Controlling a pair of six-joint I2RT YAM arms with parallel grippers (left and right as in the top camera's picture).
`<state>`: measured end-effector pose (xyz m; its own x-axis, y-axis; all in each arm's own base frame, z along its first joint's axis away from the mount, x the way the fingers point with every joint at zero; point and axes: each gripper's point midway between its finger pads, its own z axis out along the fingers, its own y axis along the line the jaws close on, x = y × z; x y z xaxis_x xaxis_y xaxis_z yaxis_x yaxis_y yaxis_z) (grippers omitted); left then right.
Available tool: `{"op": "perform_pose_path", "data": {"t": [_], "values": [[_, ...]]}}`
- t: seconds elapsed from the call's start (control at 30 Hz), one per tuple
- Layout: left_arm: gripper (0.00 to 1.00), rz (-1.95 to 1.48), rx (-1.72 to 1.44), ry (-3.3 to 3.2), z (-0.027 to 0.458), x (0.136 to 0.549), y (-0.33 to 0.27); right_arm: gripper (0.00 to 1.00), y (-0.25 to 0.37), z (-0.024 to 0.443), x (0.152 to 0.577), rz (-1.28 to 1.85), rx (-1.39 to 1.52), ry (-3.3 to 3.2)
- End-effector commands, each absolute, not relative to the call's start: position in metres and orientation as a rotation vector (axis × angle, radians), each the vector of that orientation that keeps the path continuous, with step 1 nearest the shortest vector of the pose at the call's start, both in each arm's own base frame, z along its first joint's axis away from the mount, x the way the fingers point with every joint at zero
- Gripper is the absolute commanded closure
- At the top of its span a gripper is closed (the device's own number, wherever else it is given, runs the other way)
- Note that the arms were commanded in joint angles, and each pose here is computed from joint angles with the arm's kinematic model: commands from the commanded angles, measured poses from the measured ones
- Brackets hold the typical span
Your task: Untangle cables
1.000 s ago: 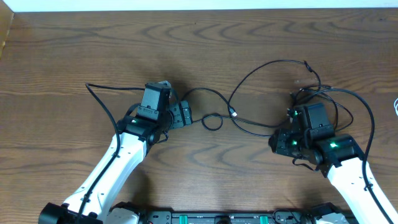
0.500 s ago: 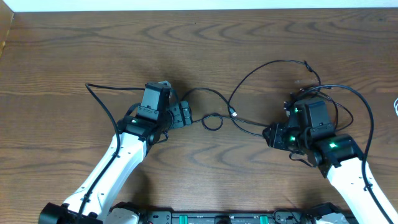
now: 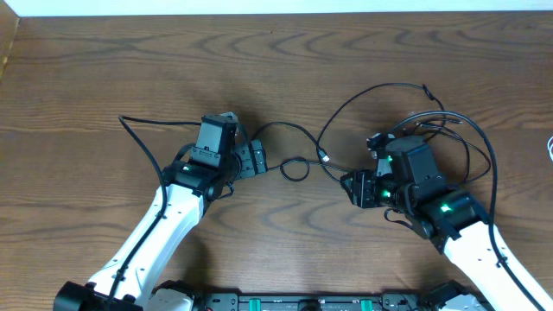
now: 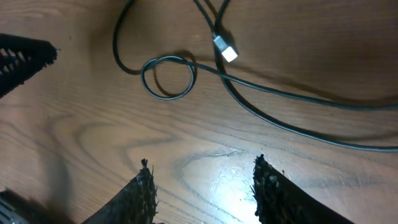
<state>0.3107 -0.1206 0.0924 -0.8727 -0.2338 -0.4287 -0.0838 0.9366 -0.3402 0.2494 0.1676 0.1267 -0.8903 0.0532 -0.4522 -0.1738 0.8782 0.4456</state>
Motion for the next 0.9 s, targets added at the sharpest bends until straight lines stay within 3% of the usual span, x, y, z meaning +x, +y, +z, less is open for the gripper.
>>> {"op": "perform_pose_path", "data": {"t": [0.0,0.3,0.87], "values": [[0.09,-0.410,-0.242,2.620,0.089,0.311,-0.117,0.51,0.170,0.117,0.252,0.633,-0.125,2.597],[0.09,-0.410,-0.242,2.620,0.089,0.311,-0.117,0.51,0.187,0.098,0.259,0.636,-0.168,2.625],[0.09,-0.410,-0.242,2.620,0.089,0.311,-0.117,0.48,0.204,0.108,0.257,0.768,-0.241,2.586]]}}
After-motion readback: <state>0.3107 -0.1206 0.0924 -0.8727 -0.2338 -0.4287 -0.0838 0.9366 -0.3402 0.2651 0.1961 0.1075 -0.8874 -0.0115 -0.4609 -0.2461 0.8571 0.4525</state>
